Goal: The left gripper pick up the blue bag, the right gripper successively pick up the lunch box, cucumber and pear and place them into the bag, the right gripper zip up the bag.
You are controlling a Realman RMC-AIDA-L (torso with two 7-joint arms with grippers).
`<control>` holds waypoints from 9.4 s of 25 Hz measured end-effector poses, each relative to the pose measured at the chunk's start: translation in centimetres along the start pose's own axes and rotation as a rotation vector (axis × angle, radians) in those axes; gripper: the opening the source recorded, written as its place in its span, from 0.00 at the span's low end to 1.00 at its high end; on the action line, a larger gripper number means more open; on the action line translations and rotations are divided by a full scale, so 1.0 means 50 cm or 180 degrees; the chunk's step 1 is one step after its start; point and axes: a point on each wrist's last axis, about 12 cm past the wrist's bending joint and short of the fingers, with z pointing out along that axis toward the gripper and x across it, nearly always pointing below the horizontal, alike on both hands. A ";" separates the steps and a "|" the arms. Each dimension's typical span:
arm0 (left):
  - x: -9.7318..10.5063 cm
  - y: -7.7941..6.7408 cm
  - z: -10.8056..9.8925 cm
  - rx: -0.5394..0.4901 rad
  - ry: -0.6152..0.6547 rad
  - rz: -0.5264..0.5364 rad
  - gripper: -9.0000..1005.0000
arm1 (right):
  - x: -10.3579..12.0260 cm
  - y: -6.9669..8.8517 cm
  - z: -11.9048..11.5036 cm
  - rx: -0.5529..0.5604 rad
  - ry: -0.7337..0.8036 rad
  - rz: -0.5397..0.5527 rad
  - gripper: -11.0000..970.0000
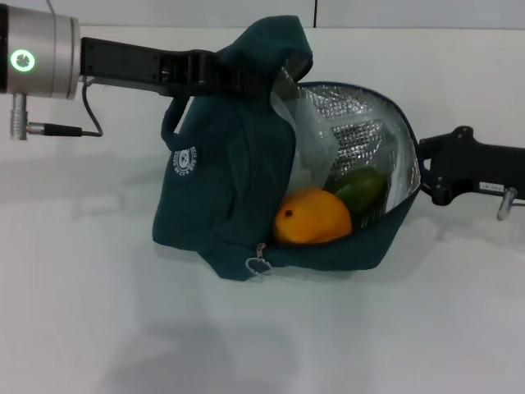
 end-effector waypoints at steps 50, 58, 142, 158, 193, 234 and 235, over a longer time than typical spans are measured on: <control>0.021 -0.024 0.057 0.0454 0.0166 -0.0055 0.06 | -0.140 -0.041 -0.143 -0.0196 -0.1744 0.0785 0.07; 0.016 -0.033 0.063 0.0500 0.0219 -0.0010 0.06 | -0.114 -0.055 -0.128 0.0079 -0.1621 0.1070 0.07; 0.078 0.072 0.057 0.0143 -0.0234 -0.0555 0.07 | -0.040 0.010 -0.187 -0.0106 -0.1266 0.0731 0.80; 0.077 0.073 0.058 0.0131 -0.0262 -0.0562 0.07 | 0.021 0.110 -0.164 -0.1101 -0.0517 0.0646 0.80; 0.072 0.071 0.060 0.0131 -0.0271 -0.0498 0.07 | 0.070 0.124 -0.041 -0.0992 -0.0082 0.0820 0.79; 0.074 0.072 0.057 0.0156 -0.0299 -0.0510 0.07 | 0.060 0.127 -0.004 -0.1031 -0.0110 0.0786 0.68; 0.075 0.071 0.057 0.0158 -0.0298 -0.0511 0.07 | 0.060 0.128 -0.002 -0.1033 -0.0101 0.0782 0.68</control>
